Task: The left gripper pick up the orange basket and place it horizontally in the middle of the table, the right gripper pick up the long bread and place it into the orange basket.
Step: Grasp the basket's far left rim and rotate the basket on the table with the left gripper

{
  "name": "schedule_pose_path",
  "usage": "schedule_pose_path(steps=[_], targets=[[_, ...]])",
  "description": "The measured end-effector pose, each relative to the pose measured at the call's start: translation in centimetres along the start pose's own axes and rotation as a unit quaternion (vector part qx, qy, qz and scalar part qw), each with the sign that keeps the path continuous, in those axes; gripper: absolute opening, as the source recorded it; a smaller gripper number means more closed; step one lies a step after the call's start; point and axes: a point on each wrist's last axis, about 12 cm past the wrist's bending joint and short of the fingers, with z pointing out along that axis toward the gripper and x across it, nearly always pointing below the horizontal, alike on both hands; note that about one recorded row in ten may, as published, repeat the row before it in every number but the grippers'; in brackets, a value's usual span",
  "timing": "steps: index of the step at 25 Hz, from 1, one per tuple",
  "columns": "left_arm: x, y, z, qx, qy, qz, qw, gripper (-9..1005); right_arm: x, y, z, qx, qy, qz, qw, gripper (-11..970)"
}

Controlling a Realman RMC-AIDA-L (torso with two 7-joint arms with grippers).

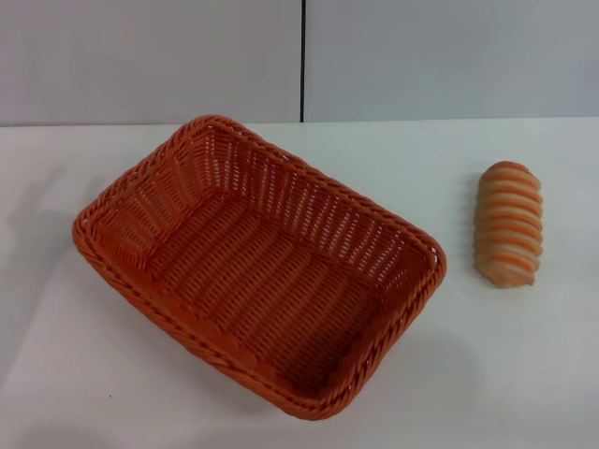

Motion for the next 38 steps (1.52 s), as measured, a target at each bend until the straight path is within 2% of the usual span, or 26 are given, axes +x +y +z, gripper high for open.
schedule_pose_path(steps=[5,6,12,15,17,18,19,23,25,26,27,29,31,32,33,34,38], targets=[[0.3,-0.2,0.8,0.035,0.015,-0.02,0.999,596,0.0,0.0,0.0,-0.003,0.0,0.004,1.0,526],[0.4,0.1,1.2,0.041,0.027,-0.039,0.998,596,0.0,0.0,0.1,-0.003,0.0,0.004,1.0,526],[0.4,0.7,2.2,0.072,0.062,-0.066,0.993,597,0.0,0.1,0.1,-0.006,0.002,0.004,1.0,526],[0.3,1.5,3.7,0.105,0.102,-0.1,0.984,597,0.0,0.1,0.0,-0.007,0.003,0.004,1.0,526],[0.1,1.9,5.1,0.135,0.137,-0.122,0.974,597,0.0,0.1,0.0,-0.007,0.003,0.004,1.0,526],[-0.3,2.2,6.6,0.163,0.175,-0.136,0.962,597,0.1,0.1,0.0,-0.008,0.005,0.005,1.0,526],[-0.3,2.2,6.6,0.163,0.175,-0.136,0.962,597,0.1,0.1,0.0,-0.008,0.005,0.005,1.0,526],[-0.6,2.8,9.7,0.192,0.274,-0.151,0.93,598,0.3,0.1,0.0,-0.008,0.012,0.006,1.0,526],[-0.6,2.8,9.7,0.192,0.274,-0.151,0.93,598,0.3,0.1,0.0,-0.006,0.016,0.009,1.0,526],[-0.5,2.8,11.7,0.205,0.346,-0.137,0.906,598,0.3,0.0,-0.1,-0.005,0.017,0.011,1.0,526],[-0.5,2.8,11.7,0.205,0.346,-0.137,0.906,598,0.3,0.0,-0.1,-0.005,0.017,0.011,1.0,526],[-0.5,2.7,12.9,0.207,0.378,-0.121,0.894,598,0.3,-0.1,-0.1,-0.004,0.018,0.011,1.0,526],[-0.5,2.7,14.0,0.211,0.423,-0.098,0.876,598,0.3,-0.1,-0.2,-0.003,0.019,0.01,1.0,526],[-0.5,2.7,14.0,0.211,0.423,-0.098,0.876,599,0.3,-0.1,-0.2,-0.003,0.019,0.01,1.0,526],[-0.5,2.7,15.0,0.211,0.463,-0.071,0.858,599,0.3,-0.2,-0.2,-0.002,0.02,0.01,1.0,526],[-0.5,2.7,15.0,0.211,0.463,-0.071,0.858,599,0.3,-0.2,-0.2,-0.002,0.02,0.01,1.0,526],[-0.7,2.5,17.1,0.198,0.516,-0.009,0.833,603,0.5,-0.2,-0.2,0.001,0.026,0.015,1.0,526]])
